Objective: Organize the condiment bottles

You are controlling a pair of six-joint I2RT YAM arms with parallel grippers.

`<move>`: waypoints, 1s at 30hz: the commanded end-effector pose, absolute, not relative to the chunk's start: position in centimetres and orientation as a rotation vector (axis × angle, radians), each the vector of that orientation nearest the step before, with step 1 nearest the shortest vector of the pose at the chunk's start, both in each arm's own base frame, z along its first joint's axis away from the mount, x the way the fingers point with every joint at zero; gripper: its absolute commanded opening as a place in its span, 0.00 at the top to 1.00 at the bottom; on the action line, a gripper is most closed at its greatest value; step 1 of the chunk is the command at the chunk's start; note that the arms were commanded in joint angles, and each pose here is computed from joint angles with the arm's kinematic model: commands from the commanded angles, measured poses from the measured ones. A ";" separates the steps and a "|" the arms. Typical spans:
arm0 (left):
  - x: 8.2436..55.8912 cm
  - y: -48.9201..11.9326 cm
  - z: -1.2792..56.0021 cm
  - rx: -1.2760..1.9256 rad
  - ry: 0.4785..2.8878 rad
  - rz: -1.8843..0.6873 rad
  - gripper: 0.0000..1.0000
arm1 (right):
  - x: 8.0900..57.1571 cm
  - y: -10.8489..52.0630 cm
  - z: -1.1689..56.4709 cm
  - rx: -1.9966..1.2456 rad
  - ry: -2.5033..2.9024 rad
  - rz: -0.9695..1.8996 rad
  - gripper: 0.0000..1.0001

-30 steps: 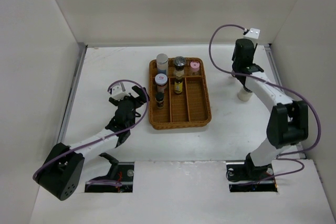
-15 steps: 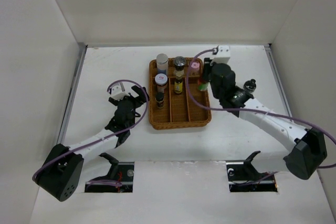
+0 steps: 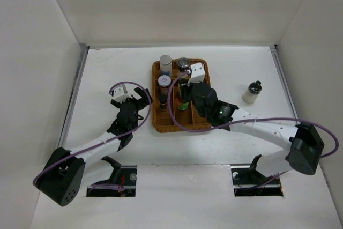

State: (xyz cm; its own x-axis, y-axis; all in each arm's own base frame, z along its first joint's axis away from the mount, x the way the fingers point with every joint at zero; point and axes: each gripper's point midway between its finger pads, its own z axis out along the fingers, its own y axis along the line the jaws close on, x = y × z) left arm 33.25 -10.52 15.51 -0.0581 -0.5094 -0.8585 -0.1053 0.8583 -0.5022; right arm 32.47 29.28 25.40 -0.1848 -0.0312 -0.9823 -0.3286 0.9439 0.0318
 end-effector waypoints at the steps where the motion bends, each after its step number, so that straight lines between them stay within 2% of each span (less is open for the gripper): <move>1: 33.2 -10.7 16.9 -0.502 1.559 -0.401 0.00 | 33.2 30.6 29.6 -0.140 1.596 0.383 0.72; 13: 33.3 -10.7 16.6 -0.502 1.568 -0.394 0.00 | 32.1 31.2 23.5 -0.197 1.659 0.350 0.64; 22: 33.3 -10.9 16.6 -0.498 1.570 -0.397 0.00 | 31.2 31.1 23.5 -0.206 1.660 0.346 0.22; 27: 33.3 -10.9 16.8 -0.499 1.564 -0.401 0.00 | 30.5 30.1 26.3 -0.182 1.617 0.383 0.10; 30: 33.2 -10.9 16.8 -0.500 1.563 -0.402 0.00 | 30.5 27.2 28.4 -0.117 1.577 0.393 0.06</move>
